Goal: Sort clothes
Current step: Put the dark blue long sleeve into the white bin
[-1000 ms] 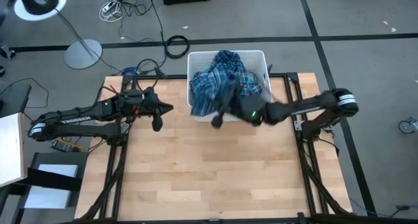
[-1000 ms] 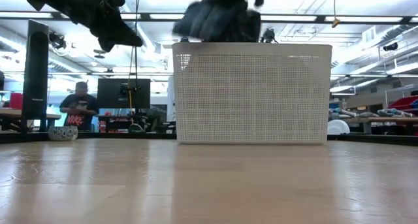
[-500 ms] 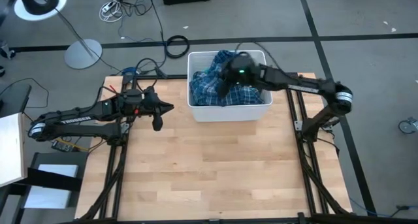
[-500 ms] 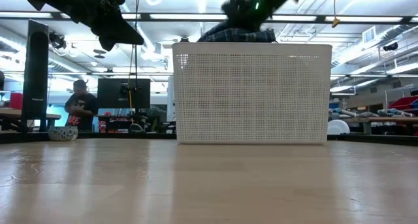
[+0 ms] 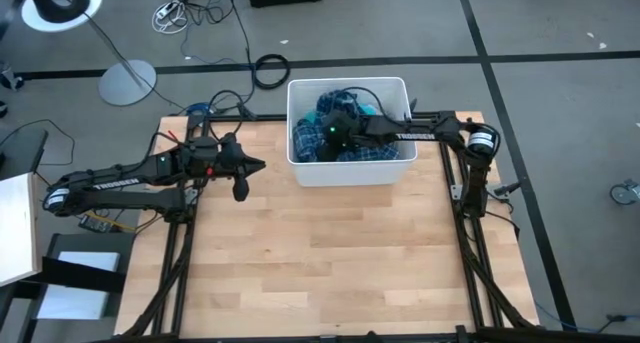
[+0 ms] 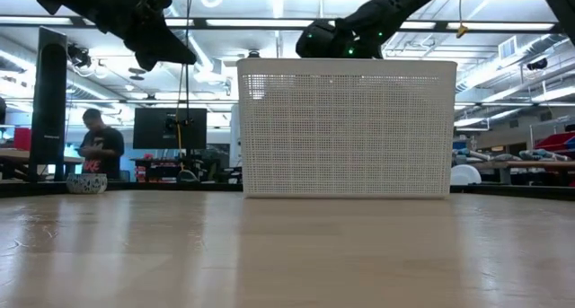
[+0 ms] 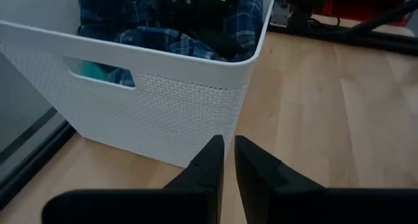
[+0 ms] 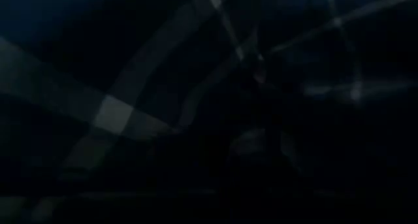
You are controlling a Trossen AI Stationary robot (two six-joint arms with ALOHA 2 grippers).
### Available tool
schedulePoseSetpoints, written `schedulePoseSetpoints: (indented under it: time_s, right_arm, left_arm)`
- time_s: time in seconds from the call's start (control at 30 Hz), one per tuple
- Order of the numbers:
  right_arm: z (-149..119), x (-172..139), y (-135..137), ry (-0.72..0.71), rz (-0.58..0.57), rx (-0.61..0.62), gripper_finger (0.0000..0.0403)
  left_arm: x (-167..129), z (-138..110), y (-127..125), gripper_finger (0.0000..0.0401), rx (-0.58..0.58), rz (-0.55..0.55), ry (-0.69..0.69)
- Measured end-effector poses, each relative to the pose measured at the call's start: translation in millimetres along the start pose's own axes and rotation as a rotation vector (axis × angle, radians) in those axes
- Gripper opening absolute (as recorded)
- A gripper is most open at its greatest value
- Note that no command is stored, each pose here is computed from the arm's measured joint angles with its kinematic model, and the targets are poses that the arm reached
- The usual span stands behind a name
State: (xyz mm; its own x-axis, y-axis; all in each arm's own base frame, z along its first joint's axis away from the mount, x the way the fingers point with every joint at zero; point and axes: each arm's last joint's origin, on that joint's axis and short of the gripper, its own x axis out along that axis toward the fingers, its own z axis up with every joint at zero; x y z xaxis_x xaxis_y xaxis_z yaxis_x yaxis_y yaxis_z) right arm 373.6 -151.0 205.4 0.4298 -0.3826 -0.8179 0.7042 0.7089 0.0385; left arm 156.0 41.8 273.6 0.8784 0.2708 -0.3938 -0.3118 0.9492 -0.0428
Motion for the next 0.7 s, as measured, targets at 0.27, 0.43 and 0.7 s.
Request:
schedulePoseSetpoints:
  time_s: [0.27, 0.43, 0.7]
  right_arm:
    - [15, -55, -11, -0.112, 0.041, -0.032, 0.0075]
    - [25, -105, -19, -0.244, 0.068, -0.012, 0.0116]
    - [28, -168, -29, -0.409, 0.134, -0.064, 0.0141]
  left_arm:
    - [0, -5, 0, 0.0042, 0.009, 0.003, 0.052]
    - [0, -5, 0, 0.0042, 0.010, 0.007, 0.055]
    - [0, 1, 0, 0.0042, 0.007, 0.009, -0.015]
